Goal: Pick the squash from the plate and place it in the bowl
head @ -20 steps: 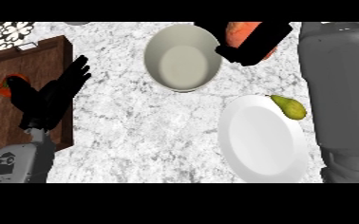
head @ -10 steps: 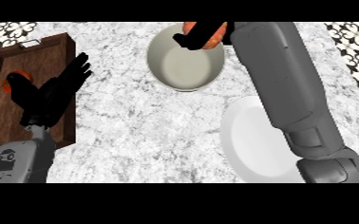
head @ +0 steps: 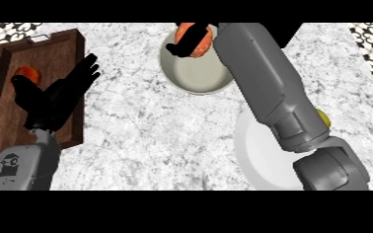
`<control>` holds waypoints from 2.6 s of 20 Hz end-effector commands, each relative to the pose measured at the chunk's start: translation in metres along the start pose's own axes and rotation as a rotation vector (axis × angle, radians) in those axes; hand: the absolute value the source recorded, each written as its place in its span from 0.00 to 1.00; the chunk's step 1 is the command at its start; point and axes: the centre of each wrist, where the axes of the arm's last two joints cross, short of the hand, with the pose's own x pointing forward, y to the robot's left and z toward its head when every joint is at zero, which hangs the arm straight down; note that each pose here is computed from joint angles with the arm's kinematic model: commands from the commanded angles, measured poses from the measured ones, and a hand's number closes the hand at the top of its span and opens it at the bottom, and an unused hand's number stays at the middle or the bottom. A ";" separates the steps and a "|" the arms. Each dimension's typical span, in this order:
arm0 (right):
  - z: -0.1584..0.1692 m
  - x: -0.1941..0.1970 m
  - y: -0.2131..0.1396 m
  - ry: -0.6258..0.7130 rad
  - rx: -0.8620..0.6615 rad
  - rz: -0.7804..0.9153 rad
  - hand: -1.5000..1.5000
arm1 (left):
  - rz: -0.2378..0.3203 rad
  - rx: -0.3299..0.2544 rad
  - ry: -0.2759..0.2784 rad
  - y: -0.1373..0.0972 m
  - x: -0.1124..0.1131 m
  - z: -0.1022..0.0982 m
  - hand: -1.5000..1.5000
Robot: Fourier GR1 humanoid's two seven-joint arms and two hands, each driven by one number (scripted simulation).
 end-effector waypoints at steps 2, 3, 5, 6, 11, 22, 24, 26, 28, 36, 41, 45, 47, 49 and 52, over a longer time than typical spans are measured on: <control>-0.005 -0.019 0.037 -0.001 0.053 -0.005 1.00 | 0.009 -0.023 -0.012 -0.015 -0.002 -0.013 0.50; -0.006 -0.021 0.031 0.076 0.043 -0.179 1.00 | -0.017 -0.046 -0.029 -0.011 0.018 -0.010 0.50; -0.006 -0.026 0.035 0.122 0.075 -0.259 1.00 | -0.007 -0.059 -0.035 -0.016 0.019 -0.017 0.50; -0.003 -0.037 0.043 0.155 0.069 -0.341 0.00 | -0.011 -0.044 -0.018 -0.009 0.007 -0.012 0.50; -0.006 -0.033 0.040 0.092 -0.015 -0.426 0.00 | -0.015 -0.059 -0.039 -0.024 0.012 -0.017 0.50; -0.006 -0.036 0.028 0.034 -0.282 -0.443 0.00 | -0.002 -0.038 -0.038 -0.020 0.022 -0.027 0.50; 0.002 -0.056 0.018 0.053 -0.326 -0.438 0.00 | -0.009 -0.031 -0.032 -0.013 0.005 -0.017 0.50; 0.011 -0.073 -0.003 0.064 -0.387 -0.458 0.00 | -0.015 -0.014 -0.026 -0.007 0.012 -0.015 0.50; 0.022 -0.094 -0.020 0.100 -0.424 -0.449 0.00 | -0.005 -0.020 -0.034 -0.016 0.013 -0.016 0.50; 0.059 -0.140 -0.068 -0.152 -0.357 -0.446 0.00 | 0.013 0.020 -0.004 0.000 -0.010 -0.006 0.50; 0.098 -0.185 -0.082 -0.242 -0.355 -0.497 0.00 | 0.004 0.048 0.007 0.010 -0.011 0.006 0.50; 0.132 -0.213 -0.098 -0.374 -0.223 -0.634 0.00 | 0.001 0.068 0.030 0.016 -0.008 0.010 0.50; 0.147 -0.229 -0.095 -0.404 -0.230 -0.699 0.00 | 0.004 0.068 0.029 0.010 0.002 0.000 0.50; 0.161 -0.238 -0.102 -0.425 -0.178 -0.773 0.00 | 0.007 0.069 0.031 0.016 0.000 0.010 0.50; 0.183 -0.254 -0.093 -0.422 -0.183 -0.754 1.00 | 0.019 0.079 0.033 0.018 -0.011 0.016 0.50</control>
